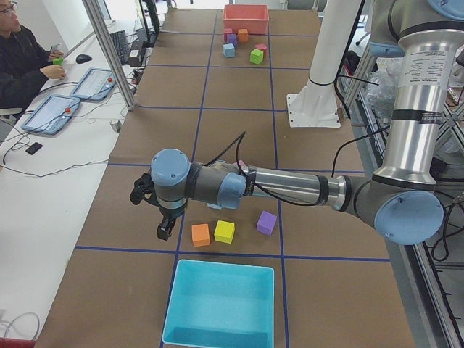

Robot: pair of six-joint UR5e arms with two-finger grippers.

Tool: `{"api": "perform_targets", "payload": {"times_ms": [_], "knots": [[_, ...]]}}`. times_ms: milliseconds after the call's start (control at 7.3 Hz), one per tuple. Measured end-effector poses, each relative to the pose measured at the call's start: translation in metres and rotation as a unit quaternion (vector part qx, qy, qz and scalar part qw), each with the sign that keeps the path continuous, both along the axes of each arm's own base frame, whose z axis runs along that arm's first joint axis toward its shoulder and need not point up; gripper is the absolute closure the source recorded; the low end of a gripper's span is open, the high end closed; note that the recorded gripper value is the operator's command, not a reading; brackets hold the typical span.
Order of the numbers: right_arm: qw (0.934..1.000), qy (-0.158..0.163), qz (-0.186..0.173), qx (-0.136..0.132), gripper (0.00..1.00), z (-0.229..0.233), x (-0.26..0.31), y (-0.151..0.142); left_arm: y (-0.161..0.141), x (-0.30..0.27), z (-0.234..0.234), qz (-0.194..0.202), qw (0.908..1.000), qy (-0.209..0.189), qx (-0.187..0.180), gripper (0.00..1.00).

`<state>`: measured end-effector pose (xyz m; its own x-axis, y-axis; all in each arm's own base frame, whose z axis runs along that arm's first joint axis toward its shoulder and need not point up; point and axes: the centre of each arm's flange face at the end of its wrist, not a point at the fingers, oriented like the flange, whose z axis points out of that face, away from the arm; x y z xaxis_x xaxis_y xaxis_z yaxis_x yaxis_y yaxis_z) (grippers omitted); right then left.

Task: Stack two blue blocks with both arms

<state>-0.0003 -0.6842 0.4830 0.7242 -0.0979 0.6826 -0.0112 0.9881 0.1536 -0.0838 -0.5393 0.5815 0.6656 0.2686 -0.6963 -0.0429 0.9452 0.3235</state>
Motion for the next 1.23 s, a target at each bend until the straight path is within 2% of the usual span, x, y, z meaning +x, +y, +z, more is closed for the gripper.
{"api": "perform_targets", "payload": {"times_ms": [274,411,548,685,822,1233], "knots": [[0.998,-0.03,0.04,-0.039,0.0,-0.015,-0.033,0.014,-0.003,0.0,-0.005,-0.002,1.0,0.0,0.0,0.02],[0.997,-0.045,0.047,-0.043,0.0,-0.018,-0.049,0.028,-0.007,0.0,-0.009,-0.003,1.0,0.0,-0.001,0.02],[0.9971,-0.056,0.043,-0.029,0.0,-0.013,-0.063,0.045,-0.01,0.0,-0.013,-0.003,1.0,0.0,0.0,0.02],[0.9975,-0.063,0.03,-0.009,0.02,-0.002,-0.081,0.064,-0.013,0.0,-0.017,-0.004,1.0,0.0,-0.001,0.02],[0.9977,-0.066,0.01,0.001,0.02,0.007,-0.103,0.085,-0.019,0.0,-0.024,-0.004,1.0,0.0,-0.004,0.02],[0.9978,-0.048,-0.042,0.014,0.01,0.005,-0.174,0.148,-0.027,0.0,-0.038,-0.004,1.0,0.0,-0.006,0.02]]}}
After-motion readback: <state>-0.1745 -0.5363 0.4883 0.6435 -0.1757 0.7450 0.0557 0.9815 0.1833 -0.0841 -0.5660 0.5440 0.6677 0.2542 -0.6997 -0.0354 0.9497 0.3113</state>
